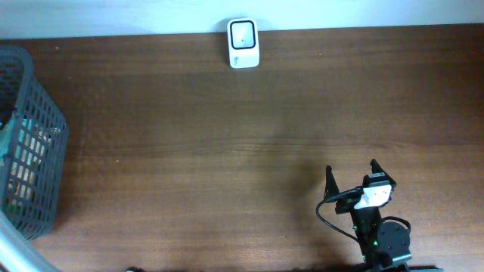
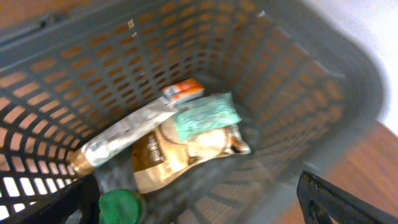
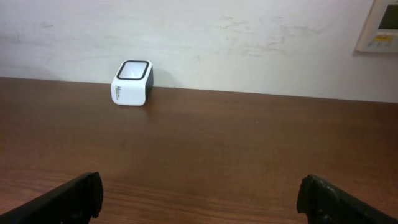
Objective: Scan the item barcode
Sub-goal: 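Reach the left gripper into the basket and grasp the green-lidded jar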
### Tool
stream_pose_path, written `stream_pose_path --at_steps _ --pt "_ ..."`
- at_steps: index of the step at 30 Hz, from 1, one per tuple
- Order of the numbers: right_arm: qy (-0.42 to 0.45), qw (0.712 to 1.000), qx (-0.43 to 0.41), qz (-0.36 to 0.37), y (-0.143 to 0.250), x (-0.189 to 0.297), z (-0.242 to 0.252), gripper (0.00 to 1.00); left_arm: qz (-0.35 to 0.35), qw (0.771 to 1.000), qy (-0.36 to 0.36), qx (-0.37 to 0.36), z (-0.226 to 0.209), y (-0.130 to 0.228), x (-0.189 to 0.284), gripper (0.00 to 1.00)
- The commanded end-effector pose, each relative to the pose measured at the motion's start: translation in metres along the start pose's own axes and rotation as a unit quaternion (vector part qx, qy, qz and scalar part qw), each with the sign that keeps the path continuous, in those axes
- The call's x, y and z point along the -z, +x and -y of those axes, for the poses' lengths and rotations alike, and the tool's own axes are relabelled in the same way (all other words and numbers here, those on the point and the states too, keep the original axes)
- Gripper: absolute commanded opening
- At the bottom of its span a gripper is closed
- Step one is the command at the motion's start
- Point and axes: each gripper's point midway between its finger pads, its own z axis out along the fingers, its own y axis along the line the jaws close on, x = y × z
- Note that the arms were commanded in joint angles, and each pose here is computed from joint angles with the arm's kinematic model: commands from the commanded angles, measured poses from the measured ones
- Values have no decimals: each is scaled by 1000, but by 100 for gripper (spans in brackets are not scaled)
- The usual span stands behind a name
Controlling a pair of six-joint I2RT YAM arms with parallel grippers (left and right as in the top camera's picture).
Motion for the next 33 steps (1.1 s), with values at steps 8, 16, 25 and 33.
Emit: stream_pose_path --at_steps 8,16,25,33 --pt "-2 1000 -3 -3 3 0 -1 98 -180 979 -54 81 -56 66 -68 99" --pt "-2 1000 -3 -3 3 0 -1 98 -294 941 -135 97 -107 136 -108 99" --pt "-2 1000 -3 -3 3 0 -1 98 -307 923 -209 99 -140 164 -121 99" --pt "-2 1000 -3 -3 3 0 -1 98 -324 928 -158 89 -128 173 -149 98"
